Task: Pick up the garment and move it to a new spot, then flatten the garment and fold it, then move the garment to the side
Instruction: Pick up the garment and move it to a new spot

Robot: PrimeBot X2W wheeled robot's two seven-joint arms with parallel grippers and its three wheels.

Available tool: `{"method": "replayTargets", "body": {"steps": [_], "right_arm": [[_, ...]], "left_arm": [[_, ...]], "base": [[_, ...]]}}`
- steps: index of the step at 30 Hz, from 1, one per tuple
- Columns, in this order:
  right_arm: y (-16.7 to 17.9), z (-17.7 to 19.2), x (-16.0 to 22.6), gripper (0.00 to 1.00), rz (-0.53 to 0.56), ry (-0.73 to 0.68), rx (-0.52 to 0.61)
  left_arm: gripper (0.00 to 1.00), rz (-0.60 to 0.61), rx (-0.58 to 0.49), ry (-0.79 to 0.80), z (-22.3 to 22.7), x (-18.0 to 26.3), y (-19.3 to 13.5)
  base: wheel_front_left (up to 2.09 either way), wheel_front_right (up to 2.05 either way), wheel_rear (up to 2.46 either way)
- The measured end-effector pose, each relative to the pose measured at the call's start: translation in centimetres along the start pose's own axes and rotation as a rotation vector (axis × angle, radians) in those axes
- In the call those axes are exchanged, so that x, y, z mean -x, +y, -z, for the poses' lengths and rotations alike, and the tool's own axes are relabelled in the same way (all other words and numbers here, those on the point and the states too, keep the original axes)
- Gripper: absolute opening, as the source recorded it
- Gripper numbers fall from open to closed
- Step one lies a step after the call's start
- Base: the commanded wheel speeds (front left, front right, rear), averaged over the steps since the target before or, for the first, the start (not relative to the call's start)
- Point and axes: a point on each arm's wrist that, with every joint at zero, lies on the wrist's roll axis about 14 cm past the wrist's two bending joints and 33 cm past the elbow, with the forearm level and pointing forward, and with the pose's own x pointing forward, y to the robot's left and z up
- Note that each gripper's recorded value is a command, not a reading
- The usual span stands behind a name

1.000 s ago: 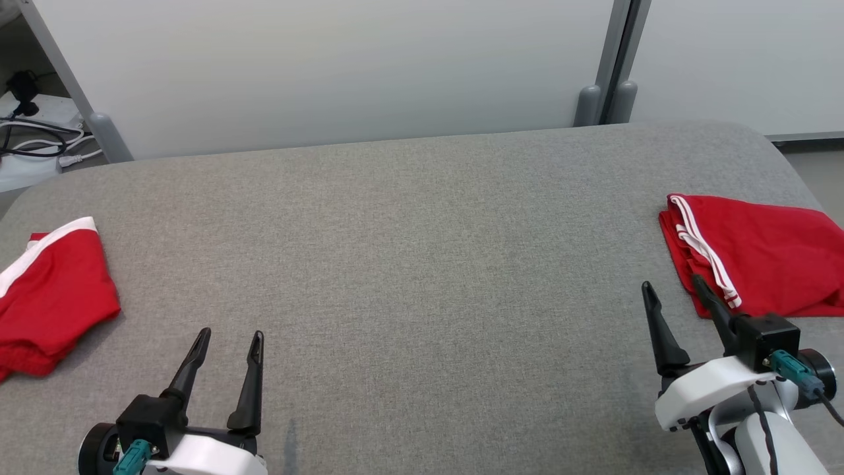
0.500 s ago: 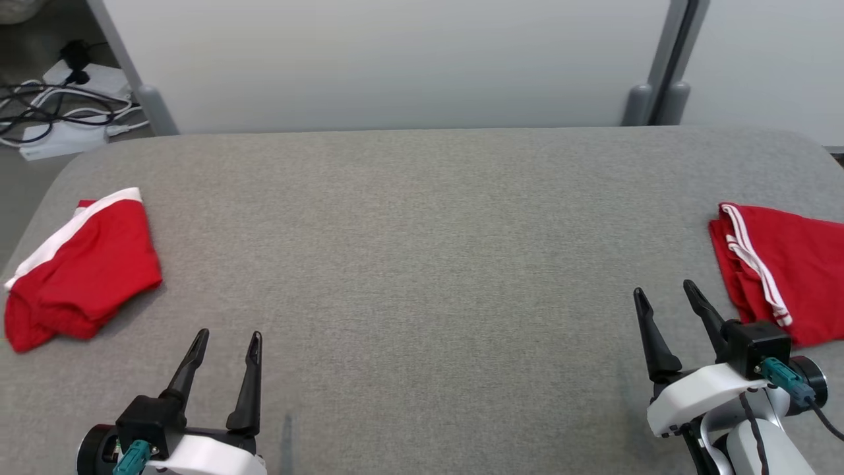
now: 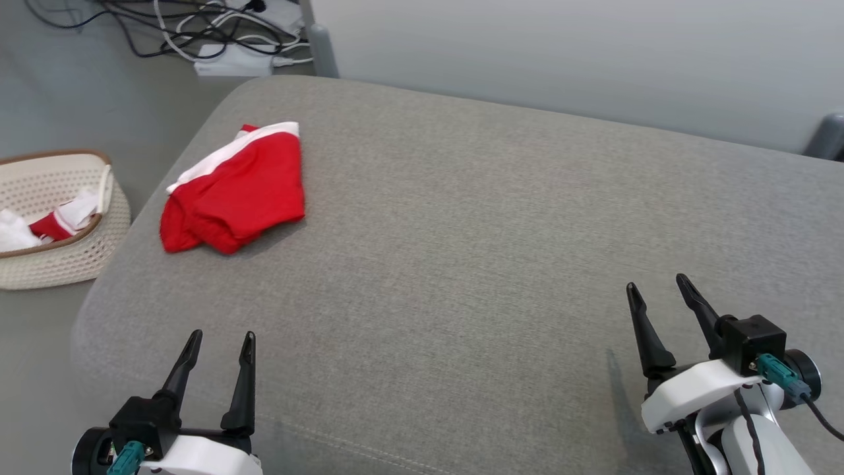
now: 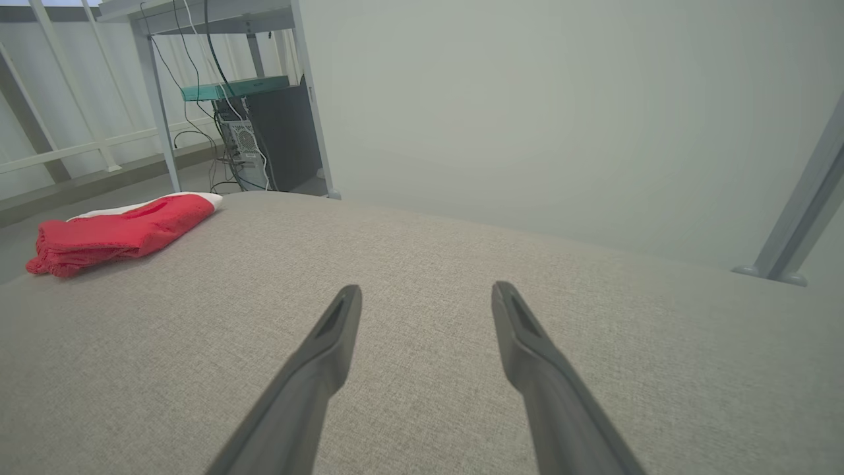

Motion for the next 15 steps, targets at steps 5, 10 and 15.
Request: {"method": "replayTargets", "body": {"steps": [5, 10, 15], "right_arm": [[2.4, 0.9, -1.9, 1.00, -0.078, 0.017, -0.007], [3.0, 1.6, -3.1, 1.00, -0.105, 0.026, -0.021], [2.5, 2.2, -3.4, 1.00, -0.100, 0.036, -0.026]], "left_arm": [[1.00, -0.079, 0.008, 0.024, 0.6, 1.2, 2.3], [1.00, -0.120, 0.030, 0.081, 2.3, 1.0, 3.2], [1.00, -0.109, 0.011, 0.100, 2.4, -2.6, 4.0]], "base": [[0.00, 0.00, 0.00], [0.00, 0.00, 0.00], [0.00, 0.00, 0.00]]}}
